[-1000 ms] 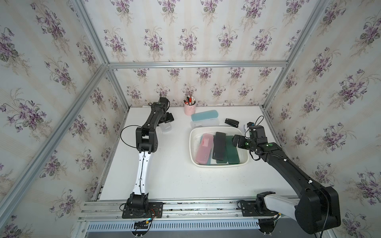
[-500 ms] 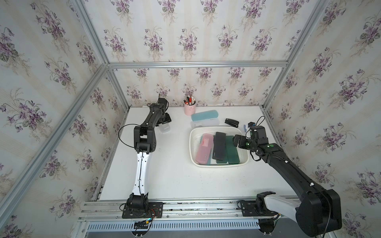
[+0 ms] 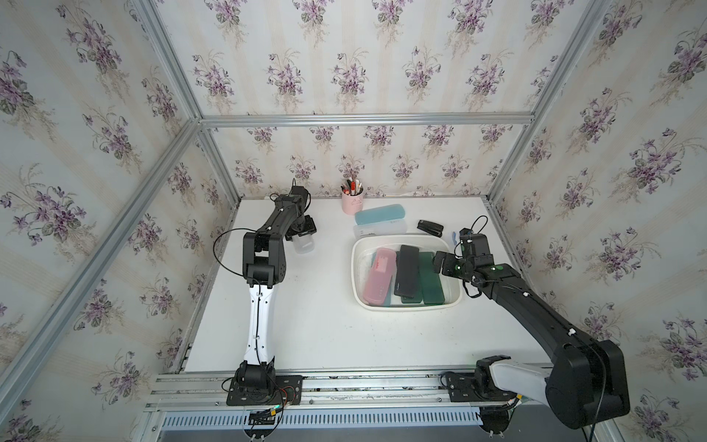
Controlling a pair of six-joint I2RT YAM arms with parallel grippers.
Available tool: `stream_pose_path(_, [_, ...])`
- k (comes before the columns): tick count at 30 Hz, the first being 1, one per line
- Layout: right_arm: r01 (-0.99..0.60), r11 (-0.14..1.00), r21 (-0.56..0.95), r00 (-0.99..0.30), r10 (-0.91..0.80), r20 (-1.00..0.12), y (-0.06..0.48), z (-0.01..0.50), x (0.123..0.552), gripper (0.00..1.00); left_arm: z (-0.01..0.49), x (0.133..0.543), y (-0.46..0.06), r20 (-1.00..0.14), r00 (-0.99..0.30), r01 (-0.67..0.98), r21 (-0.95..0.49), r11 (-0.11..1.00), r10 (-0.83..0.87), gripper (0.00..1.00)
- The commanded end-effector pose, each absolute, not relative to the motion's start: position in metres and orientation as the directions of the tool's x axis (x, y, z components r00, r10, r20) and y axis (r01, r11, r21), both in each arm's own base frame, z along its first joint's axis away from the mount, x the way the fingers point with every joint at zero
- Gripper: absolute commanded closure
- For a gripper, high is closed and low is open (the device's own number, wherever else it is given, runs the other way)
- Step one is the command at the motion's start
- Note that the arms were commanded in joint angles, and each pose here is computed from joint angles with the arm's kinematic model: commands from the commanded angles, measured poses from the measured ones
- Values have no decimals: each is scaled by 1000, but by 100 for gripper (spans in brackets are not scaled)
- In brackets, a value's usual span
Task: Put the pencil case into the storage box
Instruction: Pick up the pencil case from the center of the board.
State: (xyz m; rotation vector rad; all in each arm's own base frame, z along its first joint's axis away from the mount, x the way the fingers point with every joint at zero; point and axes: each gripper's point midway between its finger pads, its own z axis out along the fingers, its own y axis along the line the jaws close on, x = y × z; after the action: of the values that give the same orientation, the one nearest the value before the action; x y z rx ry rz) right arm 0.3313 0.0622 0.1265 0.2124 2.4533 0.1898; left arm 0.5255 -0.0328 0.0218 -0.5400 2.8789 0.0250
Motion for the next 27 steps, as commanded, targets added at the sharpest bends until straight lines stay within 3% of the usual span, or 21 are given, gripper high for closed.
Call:
stream_pose_path(1, [152, 975, 162, -762, 220, -609, 51, 125, 337, 0, 33, 493, -36, -126, -942, -314, 3, 950, -311, 27])
stream_pose_path(9, [222, 964, 144, -757, 264, -597, 21, 117, 359, 0, 80, 462, -42, -183, -946, -267, -27, 963, -268, 27])
stream_pose_path(18, [176, 974, 141, -813, 225, -538, 27, 89, 387, 4, 123, 430, -79, -236, -955, -168, -70, 983, -180, 26])
stream_pose_path(22, [165, 974, 152, -831, 220, -510, 32, 76, 392, 11, 133, 418, -92, -249, -957, -134, -82, 988, -151, 26])
stream_pose_path(27, [128, 974, 189, -847, 206, -490, 46, 68, 393, 28, 142, 403, -103, -258, -959, -100, -85, 991, -118, 26])
